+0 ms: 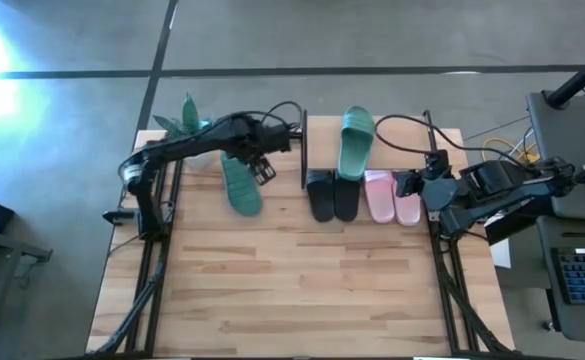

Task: Pick and place slides into the shelf
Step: Put the green slide on the shelf

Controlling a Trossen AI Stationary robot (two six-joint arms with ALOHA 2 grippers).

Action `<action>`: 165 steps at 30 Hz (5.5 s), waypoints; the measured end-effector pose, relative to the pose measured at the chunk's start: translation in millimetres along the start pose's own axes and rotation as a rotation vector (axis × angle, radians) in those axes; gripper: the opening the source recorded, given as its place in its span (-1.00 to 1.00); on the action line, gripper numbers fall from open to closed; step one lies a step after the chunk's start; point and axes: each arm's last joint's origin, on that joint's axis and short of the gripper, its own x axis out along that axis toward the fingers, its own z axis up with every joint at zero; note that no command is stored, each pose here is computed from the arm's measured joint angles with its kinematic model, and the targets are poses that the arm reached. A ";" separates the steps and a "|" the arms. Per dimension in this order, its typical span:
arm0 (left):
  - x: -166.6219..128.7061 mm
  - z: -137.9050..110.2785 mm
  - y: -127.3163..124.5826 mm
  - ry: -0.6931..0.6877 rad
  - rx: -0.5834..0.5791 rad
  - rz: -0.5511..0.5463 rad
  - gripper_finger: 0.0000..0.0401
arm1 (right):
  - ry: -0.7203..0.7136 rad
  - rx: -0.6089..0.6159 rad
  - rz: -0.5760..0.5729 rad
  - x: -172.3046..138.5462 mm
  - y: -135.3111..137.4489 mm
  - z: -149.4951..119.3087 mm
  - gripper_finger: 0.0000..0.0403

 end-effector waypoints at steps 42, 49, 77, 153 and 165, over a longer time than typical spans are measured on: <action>104.6 -175.5 8.8 -0.284 -0.994 -0.409 0.04 | 0.520 -0.210 0.378 142.4 102.9 -46.9 -0.44; 113.0 -156.2 -1.3 -0.450 -0.902 -0.464 0.04 | 0.565 -0.229 0.346 163.8 104.7 -60.6 -0.45; 65.6 -197.4 -3.2 -0.450 -1.092 -0.328 0.04 | 0.554 -0.205 0.401 178.2 107.0 -33.3 -0.49; 4.9 -243.6 46.3 -0.747 -0.752 -0.547 0.04 | 0.497 0.074 0.246 358.4 164.5 -75.9 0.20; 6.0 -252.8 56.0 -0.770 -0.751 -0.567 0.04 | 0.365 0.194 0.275 378.9 164.8 -80.8 0.22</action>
